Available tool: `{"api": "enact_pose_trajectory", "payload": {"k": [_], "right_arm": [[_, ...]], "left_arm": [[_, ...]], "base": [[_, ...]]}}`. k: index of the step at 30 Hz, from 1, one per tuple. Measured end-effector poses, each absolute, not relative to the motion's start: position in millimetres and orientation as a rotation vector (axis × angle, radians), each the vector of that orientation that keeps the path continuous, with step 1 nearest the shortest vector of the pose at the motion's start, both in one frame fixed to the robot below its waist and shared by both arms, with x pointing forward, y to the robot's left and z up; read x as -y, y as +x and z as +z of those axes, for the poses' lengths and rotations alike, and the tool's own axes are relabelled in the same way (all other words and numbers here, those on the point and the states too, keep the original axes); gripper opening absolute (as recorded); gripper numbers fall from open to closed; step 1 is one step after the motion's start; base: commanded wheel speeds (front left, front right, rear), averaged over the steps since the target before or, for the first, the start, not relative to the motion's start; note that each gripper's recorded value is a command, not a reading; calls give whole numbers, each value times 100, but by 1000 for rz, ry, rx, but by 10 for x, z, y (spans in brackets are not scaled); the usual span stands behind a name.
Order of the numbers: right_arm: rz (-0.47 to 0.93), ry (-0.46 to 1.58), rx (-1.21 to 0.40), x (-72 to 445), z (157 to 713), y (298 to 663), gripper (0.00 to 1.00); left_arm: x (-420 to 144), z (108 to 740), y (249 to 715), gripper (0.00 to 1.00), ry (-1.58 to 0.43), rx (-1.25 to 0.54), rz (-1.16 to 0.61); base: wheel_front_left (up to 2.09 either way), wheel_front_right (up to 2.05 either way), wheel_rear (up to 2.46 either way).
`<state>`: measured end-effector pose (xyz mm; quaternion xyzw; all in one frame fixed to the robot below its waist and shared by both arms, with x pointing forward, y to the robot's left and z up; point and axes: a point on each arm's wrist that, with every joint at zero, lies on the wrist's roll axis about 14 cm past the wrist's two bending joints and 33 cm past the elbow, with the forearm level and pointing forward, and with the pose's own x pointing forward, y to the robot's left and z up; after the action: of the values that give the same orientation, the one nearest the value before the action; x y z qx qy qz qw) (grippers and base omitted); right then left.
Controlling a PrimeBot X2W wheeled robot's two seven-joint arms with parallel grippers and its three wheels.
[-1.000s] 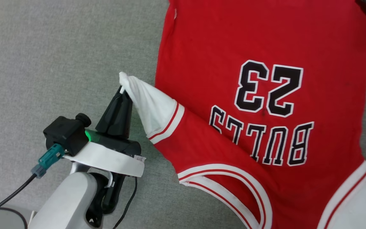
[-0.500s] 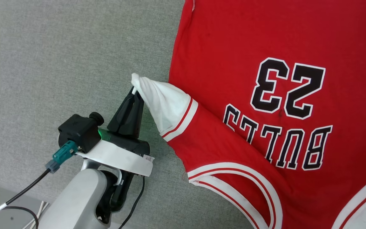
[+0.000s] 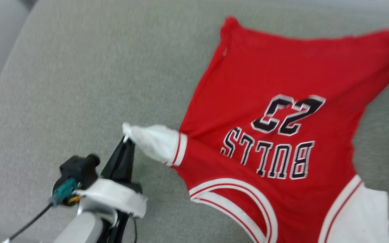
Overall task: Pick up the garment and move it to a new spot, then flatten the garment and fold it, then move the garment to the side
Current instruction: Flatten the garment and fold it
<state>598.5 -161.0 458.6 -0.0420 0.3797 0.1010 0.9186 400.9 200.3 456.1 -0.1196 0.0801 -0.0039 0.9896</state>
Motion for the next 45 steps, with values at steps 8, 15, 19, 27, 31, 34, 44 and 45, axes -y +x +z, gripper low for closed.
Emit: {"api": "enact_pose_trajectory", "payload": {"k": [8, 15, 19, 27, 31, 34, 44, 45], "right_arm": [[175, -146, -860, 2194, 4545, 4736, 0], [63, -61, -1082, 2708, 4088, 3185, 0], [25, 73, -1214, 2613, 3775, 2420, 1], [-35, 133, -925, 2596, 4071, 2708, 100], [-51, 129, -610, 2661, 4533, 3301, 100], [-30, 155, -472, 2589, 4712, 3645, 100], [221, 79, -599, 1874, 4528, 4543, 100], [253, 62, -641, 1783, 4468, 4580, 100]], "left_arm": [[-2084, 4690, 3546, 0, -239, -167, 49], [-1908, 4845, 3393, 0, -239, -152, 1], [-1786, 4903, 3395, 0, -238, -149, -40], [-1644, 4922, 3435, 0, -232, -162, -91], [-1640, 4946, 3506, 0, -225, -156, -99], [-1638, 4972, 3589, 0, -223, -148, -104], [-1654, 4969, 3943, 0, -218, -125, -116], [-1659, 4951, 3965, 0, -218, -128, -115]], "base": [[0, 0, 0], [0, 0, 0], [0, 0, 0], [0, 0, 0], [0, 0, 0], [0, 0, 0], [0, 0, 0], [0, 0, 0]]}}
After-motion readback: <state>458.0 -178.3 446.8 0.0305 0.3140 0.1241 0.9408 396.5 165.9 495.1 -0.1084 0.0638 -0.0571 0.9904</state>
